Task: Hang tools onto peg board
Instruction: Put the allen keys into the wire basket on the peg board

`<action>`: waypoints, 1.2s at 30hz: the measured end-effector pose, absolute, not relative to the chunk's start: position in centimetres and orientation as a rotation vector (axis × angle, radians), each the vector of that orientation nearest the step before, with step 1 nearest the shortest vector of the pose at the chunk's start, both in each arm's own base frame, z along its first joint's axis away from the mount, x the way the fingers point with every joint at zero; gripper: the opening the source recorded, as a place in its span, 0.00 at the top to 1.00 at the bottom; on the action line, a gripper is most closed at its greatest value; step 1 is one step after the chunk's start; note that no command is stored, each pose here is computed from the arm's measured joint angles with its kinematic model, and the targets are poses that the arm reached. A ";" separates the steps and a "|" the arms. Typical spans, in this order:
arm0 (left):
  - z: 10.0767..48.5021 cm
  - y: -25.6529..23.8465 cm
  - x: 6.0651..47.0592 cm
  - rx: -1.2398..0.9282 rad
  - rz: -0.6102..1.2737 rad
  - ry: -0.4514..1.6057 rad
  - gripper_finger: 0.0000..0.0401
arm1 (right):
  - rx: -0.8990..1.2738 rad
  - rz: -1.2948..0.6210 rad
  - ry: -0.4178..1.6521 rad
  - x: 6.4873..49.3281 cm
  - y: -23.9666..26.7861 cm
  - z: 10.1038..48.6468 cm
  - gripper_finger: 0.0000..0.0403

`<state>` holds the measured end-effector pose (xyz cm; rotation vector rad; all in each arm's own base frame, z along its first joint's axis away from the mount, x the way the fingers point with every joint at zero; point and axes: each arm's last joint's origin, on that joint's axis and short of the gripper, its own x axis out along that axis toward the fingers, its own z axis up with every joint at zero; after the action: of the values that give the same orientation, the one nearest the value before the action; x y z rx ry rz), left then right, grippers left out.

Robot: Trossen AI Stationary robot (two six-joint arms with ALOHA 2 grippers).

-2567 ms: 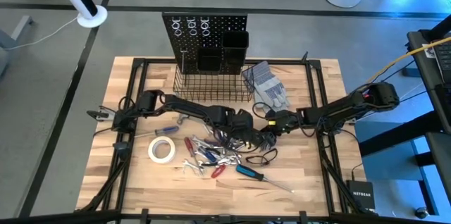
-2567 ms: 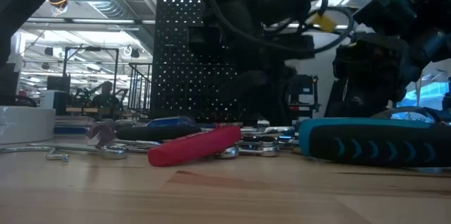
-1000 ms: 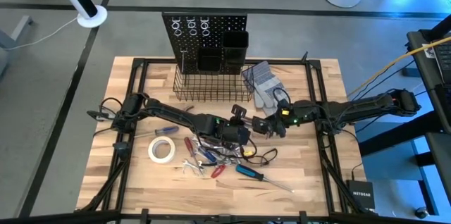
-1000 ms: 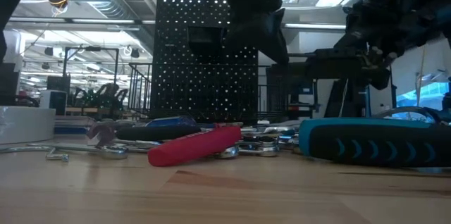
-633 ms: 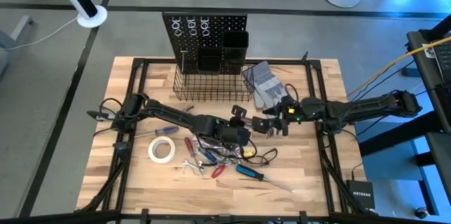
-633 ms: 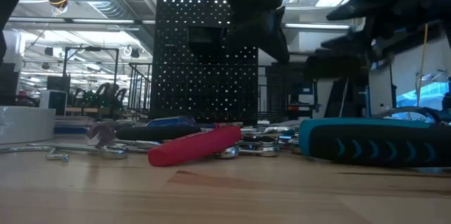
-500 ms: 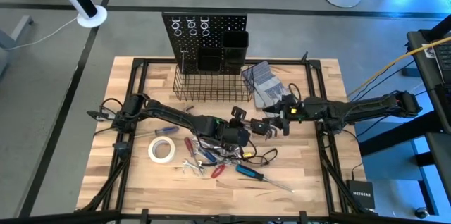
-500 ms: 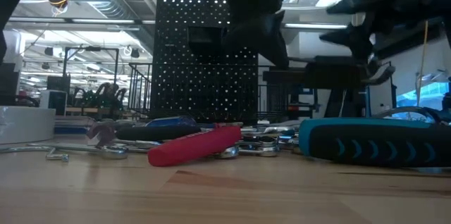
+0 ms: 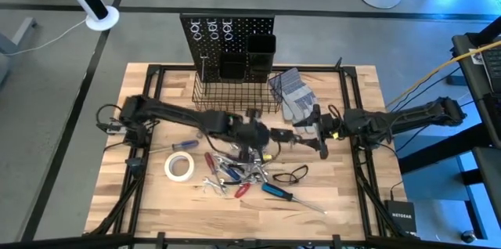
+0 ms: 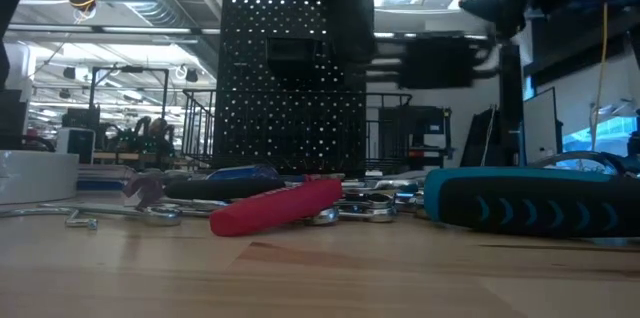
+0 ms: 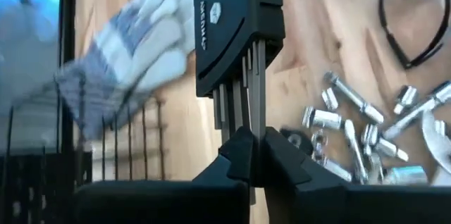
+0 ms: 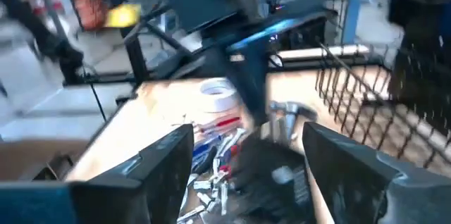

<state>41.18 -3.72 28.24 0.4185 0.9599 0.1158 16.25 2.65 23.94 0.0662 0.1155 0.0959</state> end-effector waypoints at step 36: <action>36.6 -3.7 36.0 0.308 -0.014 0.741 0.98 | -0.490 -0.167 0.059 18.9 7.8 26.7 0.33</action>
<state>36.00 -3.74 36.57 0.3077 0.7407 -0.0143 18.93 7.82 26.71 -0.4899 0.0586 -0.1669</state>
